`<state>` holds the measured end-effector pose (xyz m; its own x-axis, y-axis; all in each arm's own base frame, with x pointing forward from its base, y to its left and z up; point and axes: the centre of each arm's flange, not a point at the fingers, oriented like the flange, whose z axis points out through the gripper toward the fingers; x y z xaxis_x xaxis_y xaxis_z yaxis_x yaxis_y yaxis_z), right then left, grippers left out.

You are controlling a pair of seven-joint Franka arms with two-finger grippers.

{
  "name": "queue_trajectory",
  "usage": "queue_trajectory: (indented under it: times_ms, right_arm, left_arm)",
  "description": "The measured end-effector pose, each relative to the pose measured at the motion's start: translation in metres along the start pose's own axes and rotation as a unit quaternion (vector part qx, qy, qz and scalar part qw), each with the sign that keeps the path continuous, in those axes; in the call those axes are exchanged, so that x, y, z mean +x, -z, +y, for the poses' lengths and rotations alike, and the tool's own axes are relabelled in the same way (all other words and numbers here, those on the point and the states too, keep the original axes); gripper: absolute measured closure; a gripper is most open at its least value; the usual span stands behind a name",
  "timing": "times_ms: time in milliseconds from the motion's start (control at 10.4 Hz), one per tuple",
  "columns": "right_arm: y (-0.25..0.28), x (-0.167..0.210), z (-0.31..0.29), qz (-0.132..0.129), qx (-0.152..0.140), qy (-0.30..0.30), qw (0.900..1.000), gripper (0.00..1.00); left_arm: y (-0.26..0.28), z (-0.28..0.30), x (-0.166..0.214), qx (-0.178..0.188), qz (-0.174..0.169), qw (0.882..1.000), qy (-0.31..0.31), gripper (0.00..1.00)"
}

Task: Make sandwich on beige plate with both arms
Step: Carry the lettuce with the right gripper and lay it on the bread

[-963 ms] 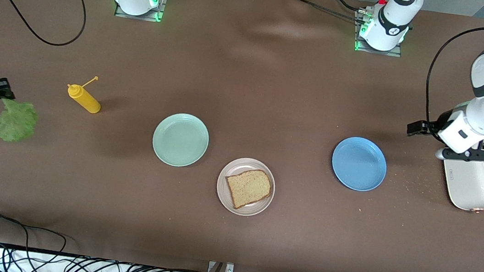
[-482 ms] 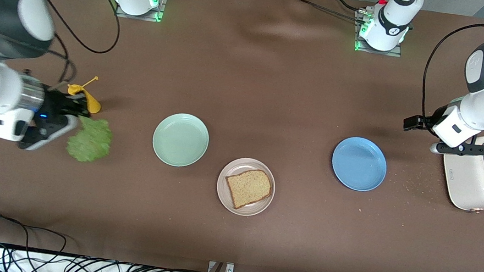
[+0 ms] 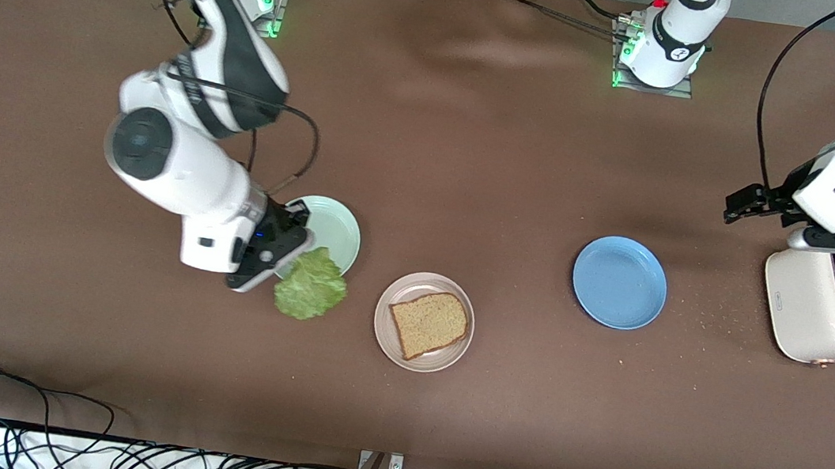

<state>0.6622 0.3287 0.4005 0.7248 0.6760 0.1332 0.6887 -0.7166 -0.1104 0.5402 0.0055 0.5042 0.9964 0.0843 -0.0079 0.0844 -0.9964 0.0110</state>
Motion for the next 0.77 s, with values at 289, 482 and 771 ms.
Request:
queue_trajectory:
  times_ms: [289, 482, 771]
  right_arm:
    - [-0.060, 0.029, -0.049, 0.033, -0.038, 0.060, 0.997, 0.96]
    - [-0.096, 0.041, -0.069, 0.072, -0.038, 0.070, 0.994, 0.96]
    - [-0.155, 0.049, -0.092, 0.116, -0.058, 0.093, 0.987, 0.96]
  left_arm:
    - [0.058, 0.003, 0.007, -0.002, 0.028, 1.000, -0.003, 0.00]
    - [0.077, 0.006, 0.010, -0.003, 0.042, 0.999, -0.004, 0.00]
    - [0.088, 0.007, 0.015, -0.004, 0.050, 0.999, -0.005, 0.00]
